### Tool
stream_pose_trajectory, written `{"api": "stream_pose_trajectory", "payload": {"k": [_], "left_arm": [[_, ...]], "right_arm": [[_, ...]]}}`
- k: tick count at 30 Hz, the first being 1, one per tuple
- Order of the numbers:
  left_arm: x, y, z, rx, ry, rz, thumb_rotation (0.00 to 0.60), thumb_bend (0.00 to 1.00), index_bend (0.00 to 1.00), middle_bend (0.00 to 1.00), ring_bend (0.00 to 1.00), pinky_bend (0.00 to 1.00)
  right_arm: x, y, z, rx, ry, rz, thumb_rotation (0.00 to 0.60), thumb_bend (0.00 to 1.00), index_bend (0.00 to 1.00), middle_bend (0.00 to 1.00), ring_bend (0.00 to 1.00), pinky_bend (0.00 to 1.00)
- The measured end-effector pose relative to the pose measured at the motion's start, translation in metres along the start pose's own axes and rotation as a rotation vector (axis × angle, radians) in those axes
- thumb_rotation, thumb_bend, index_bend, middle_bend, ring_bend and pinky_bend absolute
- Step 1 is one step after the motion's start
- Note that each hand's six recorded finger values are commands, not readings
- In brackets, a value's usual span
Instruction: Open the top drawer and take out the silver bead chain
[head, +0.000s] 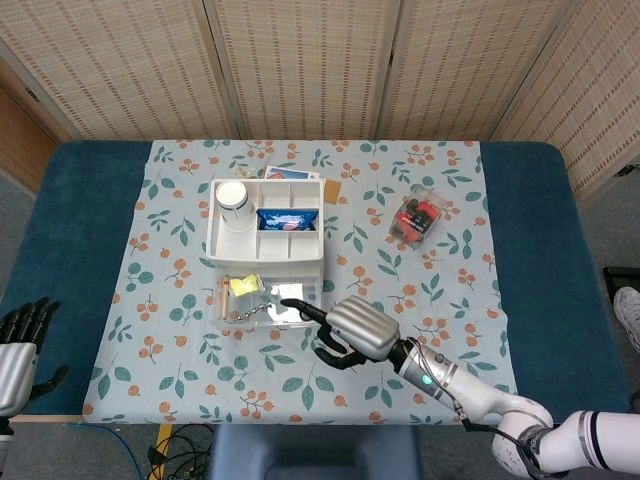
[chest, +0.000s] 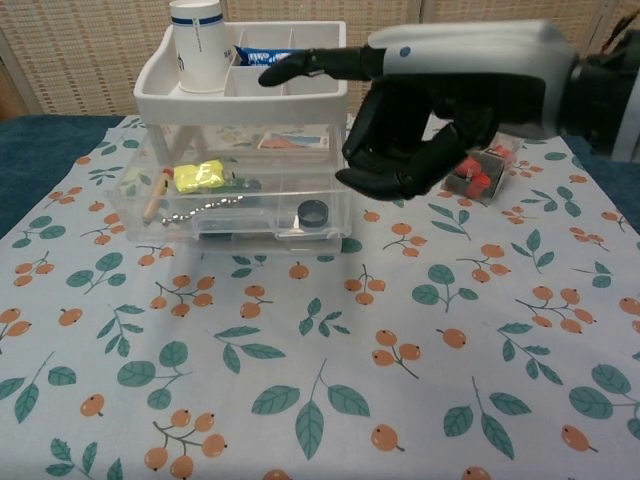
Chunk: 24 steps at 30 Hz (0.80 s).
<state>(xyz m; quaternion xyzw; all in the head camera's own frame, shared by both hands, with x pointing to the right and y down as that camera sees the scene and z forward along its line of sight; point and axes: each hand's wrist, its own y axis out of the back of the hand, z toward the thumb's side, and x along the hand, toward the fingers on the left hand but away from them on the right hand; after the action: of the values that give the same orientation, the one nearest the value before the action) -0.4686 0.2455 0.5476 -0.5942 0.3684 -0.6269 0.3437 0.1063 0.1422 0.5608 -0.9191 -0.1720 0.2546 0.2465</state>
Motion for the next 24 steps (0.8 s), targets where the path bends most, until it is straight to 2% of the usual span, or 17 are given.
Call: {"api": "stream_pose_trajectory", "payload": {"k": [5, 10, 15, 24], "left_arm": [[-0.002, 0.0, 0.0, -0.012, 0.001, 0.008, 0.6, 0.23, 0.08, 0.07, 0.05, 0.08], [-0.005, 0.002, 0.0, -0.012, 0.001, 0.014, 0.6, 0.23, 0.08, 0.07, 0.05, 0.08], [-0.007, 0.006, -0.003, -0.01, 0.01, 0.024, 0.6, 0.23, 0.08, 0.07, 0.05, 0.08], [-0.01, 0.007, -0.006, -0.017, 0.026, 0.03, 0.6, 0.23, 0.08, 0.07, 0.05, 0.08]], "right_arm": [[-0.027, 0.022, 0.013, 0.079, 0.029, -0.005, 0.6, 0.5, 0.26, 0.86, 0.93, 1.0], [-0.061, 0.029, 0.015, 0.18, 0.021, 0.038, 0.6, 0.5, 0.3, 0.88, 0.95, 1.0], [-0.097, 0.027, 0.012, 0.286, 0.003, 0.087, 0.6, 0.48, 0.32, 0.9, 0.96, 1.0], [-0.136, 0.01, 0.013, 0.439, 0.0, 0.154, 0.6, 0.32, 0.33, 0.94, 1.0, 1.0]]}}
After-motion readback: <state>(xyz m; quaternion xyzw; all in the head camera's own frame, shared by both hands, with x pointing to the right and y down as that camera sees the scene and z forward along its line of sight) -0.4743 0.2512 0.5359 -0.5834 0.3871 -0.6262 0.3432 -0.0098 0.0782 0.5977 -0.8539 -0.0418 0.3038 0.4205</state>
